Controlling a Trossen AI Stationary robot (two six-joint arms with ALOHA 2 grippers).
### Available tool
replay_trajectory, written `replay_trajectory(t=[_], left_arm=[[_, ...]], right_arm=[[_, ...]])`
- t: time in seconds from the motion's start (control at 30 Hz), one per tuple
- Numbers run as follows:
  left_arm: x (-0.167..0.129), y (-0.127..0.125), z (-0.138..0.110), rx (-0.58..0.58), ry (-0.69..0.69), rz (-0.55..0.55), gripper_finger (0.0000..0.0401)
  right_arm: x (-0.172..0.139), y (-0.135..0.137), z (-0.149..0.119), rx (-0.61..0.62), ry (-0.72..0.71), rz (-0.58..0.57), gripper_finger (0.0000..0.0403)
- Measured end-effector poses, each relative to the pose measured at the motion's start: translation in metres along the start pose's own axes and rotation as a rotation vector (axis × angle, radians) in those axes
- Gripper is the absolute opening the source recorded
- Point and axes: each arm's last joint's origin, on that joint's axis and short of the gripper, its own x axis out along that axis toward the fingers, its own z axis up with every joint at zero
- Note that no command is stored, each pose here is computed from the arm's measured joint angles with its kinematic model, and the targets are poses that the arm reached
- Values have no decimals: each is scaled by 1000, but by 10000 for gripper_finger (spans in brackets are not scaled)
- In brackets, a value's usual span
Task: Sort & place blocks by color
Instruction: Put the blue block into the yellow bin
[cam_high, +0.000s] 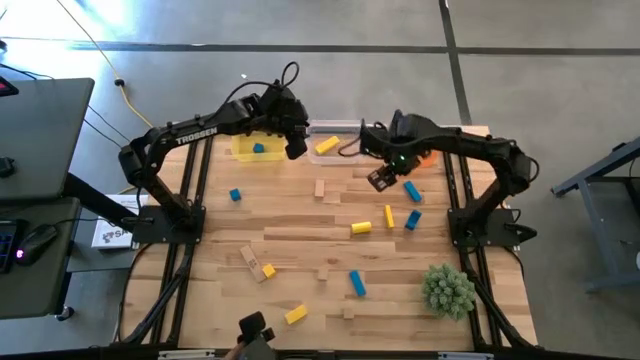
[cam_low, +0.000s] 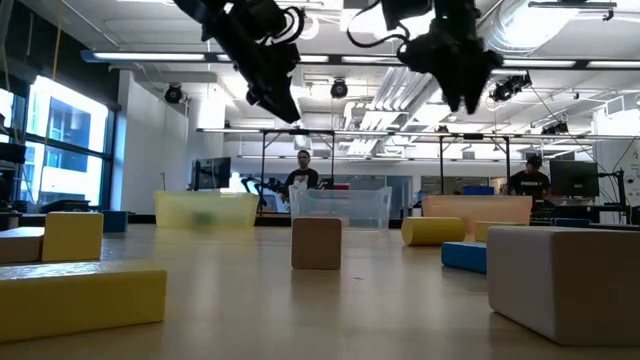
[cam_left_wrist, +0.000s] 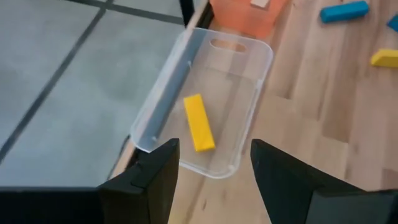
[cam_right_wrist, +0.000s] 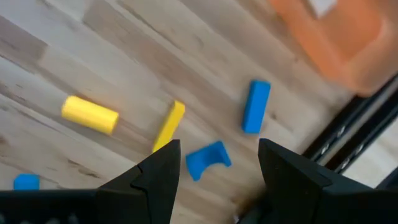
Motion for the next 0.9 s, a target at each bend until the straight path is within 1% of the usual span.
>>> replay_trajectory(t=[0.1,0.17,0.33,0.5,0.67,0.8,0.9], left_arm=[[4,-7,-5,6,18,-49,187],[5,-10,-6,9,24,-68,187],[6,-19,-6,28,30,-86,186],[6,-24,-5,47,25,-97,186],[6,-25,-5,49,25,-95,186],[6,-26,-5,51,25,-98,186],[6,-26,-5,50,25,-97,186]], right_arm=[[10,-3,-15,49,9,-3,206],[17,-5,-24,85,13,21,206],[38,-14,-41,178,-3,92,206],[54,-23,-54,267,-14,112,206],[69,-30,-63,276,-7,76,206],[87,-35,-65,286,17,44,206],[102,-41,-64,299,6,20,206]])
